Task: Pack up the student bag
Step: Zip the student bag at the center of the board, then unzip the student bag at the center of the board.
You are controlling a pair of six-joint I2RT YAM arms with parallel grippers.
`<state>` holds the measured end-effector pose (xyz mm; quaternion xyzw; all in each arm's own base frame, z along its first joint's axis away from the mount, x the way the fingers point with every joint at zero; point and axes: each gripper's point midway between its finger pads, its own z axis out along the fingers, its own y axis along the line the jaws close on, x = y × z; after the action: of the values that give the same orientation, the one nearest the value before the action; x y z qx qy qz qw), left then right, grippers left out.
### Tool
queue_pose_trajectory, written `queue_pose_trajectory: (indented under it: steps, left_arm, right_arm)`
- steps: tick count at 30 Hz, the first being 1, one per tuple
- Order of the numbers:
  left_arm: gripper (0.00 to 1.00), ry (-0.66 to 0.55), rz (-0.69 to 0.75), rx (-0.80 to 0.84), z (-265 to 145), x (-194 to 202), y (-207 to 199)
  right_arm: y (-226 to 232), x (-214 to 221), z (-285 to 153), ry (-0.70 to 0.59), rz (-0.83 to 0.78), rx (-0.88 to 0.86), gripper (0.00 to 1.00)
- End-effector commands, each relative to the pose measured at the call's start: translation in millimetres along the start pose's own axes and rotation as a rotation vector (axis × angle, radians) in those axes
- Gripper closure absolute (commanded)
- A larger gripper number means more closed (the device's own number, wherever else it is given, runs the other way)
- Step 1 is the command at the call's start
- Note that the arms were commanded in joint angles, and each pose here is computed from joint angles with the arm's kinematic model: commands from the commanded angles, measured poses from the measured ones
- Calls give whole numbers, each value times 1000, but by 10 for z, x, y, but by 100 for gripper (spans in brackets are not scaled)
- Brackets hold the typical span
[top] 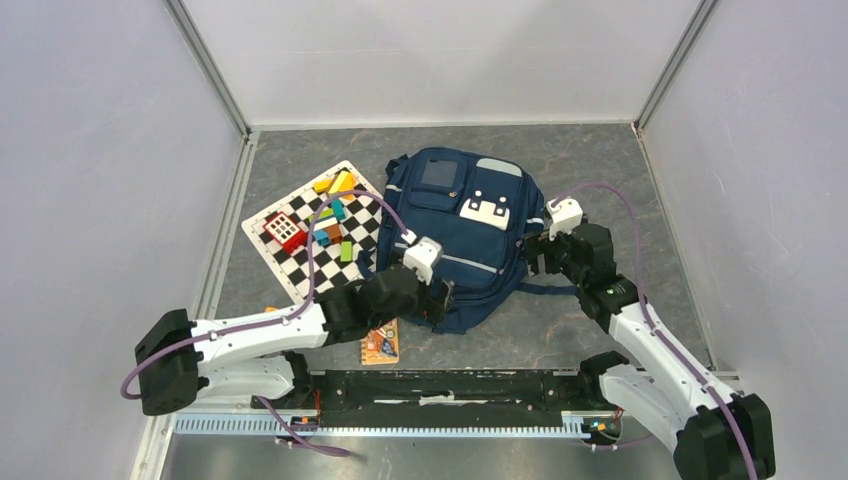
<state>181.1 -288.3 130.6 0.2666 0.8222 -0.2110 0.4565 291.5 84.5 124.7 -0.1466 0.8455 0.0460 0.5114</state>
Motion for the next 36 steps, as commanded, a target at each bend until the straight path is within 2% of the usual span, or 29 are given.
queue_pose_trajectory:
  steps: [1,4,9,16,21,27,32,36]
  left_arm:
    - [0,62,-289,-7,-11,-53,75]
    - [0,28,-431,6,-32,-158,179]
    - [0,-9,-563,-85,-64,-204,515]
    - [0,-63,-741,-153,-18,-135,857]
    - [0,-80,-738,-256,12,-98,1086]
    - [1,-99,-734,-243,106,-135,1151]
    - [13,-97,-716,-268,157,-109,1229]
    - [28,-82,-683,-272,213,-91,1250]
  right_arm:
    - [385,-391,-115,-164,-75,-235,4]
    - [566,-473,-131,-205,-74,-338,3]
    - [498,-533,-22,-143,12,-287,7]
    - [748,-458,22,2,278,-335,27]
    - [1020,-518,-23,-7,378,-335,29]
    - [1213,-428,42,59,397,-273,34]
    - [1206,-366,116,78,408,-211,37]
    - [1252,-321,152,109,398,-188,42]
